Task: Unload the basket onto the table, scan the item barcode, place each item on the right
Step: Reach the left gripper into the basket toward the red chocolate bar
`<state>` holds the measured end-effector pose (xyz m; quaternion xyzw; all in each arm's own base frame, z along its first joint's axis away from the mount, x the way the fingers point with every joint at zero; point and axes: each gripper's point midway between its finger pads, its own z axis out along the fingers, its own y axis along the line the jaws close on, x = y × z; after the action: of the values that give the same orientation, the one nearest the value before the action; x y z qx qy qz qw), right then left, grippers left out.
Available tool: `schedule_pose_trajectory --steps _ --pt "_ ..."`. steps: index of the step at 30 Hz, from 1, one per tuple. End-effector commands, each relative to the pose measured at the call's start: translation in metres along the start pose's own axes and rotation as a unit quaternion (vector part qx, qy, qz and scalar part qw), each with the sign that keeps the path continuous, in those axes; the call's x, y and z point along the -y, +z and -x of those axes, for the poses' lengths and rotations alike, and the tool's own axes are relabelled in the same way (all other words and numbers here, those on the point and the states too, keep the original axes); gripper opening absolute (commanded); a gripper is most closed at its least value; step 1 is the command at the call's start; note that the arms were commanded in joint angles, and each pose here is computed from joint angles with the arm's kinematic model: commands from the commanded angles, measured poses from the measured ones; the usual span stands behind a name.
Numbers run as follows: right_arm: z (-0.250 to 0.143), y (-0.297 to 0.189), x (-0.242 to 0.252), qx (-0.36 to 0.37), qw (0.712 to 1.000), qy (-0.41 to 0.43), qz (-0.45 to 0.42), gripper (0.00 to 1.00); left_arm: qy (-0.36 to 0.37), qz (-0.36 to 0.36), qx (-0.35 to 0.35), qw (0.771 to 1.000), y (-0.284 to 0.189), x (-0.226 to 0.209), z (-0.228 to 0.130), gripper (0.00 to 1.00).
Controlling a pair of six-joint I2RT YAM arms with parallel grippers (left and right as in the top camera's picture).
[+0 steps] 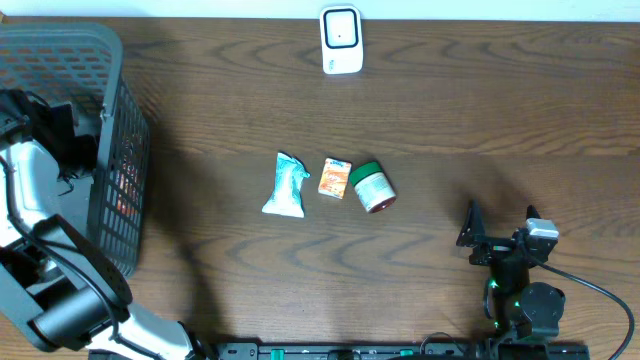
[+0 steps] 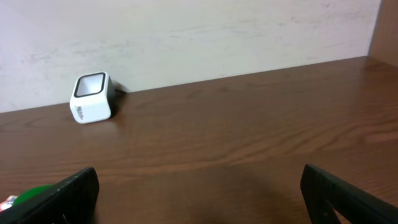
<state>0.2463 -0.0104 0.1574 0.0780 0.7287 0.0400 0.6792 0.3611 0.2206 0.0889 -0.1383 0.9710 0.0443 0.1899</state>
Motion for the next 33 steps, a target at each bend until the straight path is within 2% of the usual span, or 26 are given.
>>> schedule_pose_trajectory --steps 1,6,12,27,28,31,33 --pt "0.0 0.0 -0.001 0.001 1.0 -0.008 0.002 0.99 0.025 0.001 -0.025 0.999 0.013 -0.002 -0.006 0.98" --pt "0.0 0.0 -0.001 0.001 1.0 -0.008 0.002 0.99 0.042 -0.024 -0.072 0.996 0.034 0.005 -0.028 0.98" --pt "0.0 0.0 -0.001 0.001 1.0 -0.008 0.002 0.99 0.045 -0.072 -0.064 0.994 0.037 0.021 -0.027 0.98" --pt "0.0 0.0 -0.001 0.001 1.0 -0.008 0.002 0.99 0.047 -0.079 -0.083 0.992 0.037 0.024 -0.037 0.99" --pt "0.0 0.0 -0.001 0.001 1.0 -0.008 0.002 0.99 0.047 -0.079 -0.084 0.992 0.037 0.024 -0.038 0.98" --pt "0.0 0.0 -0.001 0.001 1.0 -0.008 0.002 0.99 0.046 -0.082 -0.091 0.991 0.039 0.026 -0.044 0.8" --pt "0.0 0.0 -0.001 0.001 1.0 -0.008 0.002 0.99 0.044 -0.087 -0.097 0.99 0.043 0.029 -0.051 0.76"
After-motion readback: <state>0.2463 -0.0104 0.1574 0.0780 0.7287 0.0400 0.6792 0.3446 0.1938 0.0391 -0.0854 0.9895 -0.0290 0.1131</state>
